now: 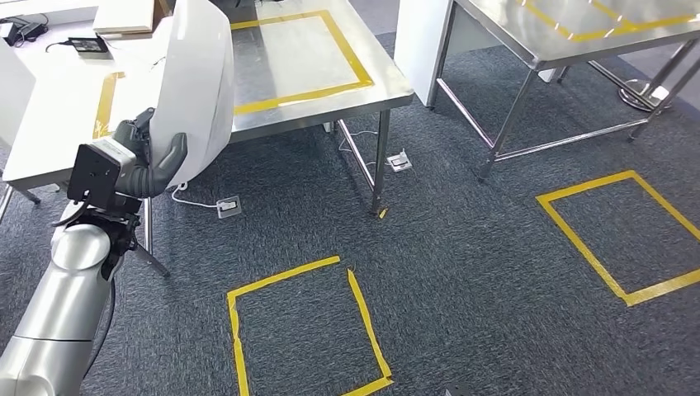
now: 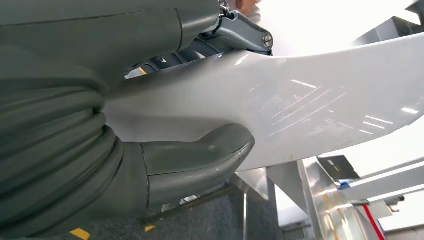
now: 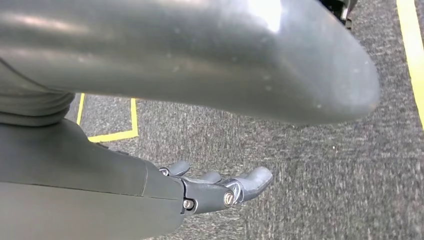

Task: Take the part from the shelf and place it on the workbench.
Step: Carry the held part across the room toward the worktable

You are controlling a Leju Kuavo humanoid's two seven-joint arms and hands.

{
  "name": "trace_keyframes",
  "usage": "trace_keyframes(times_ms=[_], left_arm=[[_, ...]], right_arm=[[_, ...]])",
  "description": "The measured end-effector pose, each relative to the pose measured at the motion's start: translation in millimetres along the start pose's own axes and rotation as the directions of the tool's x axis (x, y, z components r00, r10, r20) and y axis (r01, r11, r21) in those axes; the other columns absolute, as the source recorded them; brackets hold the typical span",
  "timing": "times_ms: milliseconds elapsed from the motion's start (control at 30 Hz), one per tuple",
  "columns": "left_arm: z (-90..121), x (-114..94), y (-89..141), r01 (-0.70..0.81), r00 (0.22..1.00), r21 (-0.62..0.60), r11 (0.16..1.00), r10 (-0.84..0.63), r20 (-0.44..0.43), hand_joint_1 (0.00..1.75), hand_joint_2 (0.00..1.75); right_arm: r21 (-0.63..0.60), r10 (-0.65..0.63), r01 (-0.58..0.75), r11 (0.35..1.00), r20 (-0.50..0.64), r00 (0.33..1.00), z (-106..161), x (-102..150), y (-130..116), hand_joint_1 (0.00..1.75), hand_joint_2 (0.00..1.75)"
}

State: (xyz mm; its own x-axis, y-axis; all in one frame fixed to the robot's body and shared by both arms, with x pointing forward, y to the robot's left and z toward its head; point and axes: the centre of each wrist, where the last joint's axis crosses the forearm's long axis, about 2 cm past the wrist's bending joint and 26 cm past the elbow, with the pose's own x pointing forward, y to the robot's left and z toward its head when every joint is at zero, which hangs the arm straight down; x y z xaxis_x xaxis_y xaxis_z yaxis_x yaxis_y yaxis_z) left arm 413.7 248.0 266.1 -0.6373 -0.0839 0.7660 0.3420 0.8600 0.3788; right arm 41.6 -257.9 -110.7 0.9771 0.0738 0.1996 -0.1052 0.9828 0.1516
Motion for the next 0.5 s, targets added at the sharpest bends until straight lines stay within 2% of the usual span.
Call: trace_keyframes(times_ms=[300, 500], left_arm=[[6.6, -2.1, -1.0, 0.008, 1.000, 0.011, 1.000, -0.008, -0.023, 1.75, 1.75], [6.4, -0.6, -1.0, 0.014, 1.000, 0.019, 1.000, -0.014, -0.021, 1.75, 1.75]], right_arm=[[0.001, -0.006, 0.006, 1.000, -0.009, 1.000, 0.2, -0.8, -0.8, 0.00, 0.00], [-0.003, -0.054, 0.054, 0.999, -0.029, 0.998, 0.1, 1.4, -1.7, 0.00, 0.00]])
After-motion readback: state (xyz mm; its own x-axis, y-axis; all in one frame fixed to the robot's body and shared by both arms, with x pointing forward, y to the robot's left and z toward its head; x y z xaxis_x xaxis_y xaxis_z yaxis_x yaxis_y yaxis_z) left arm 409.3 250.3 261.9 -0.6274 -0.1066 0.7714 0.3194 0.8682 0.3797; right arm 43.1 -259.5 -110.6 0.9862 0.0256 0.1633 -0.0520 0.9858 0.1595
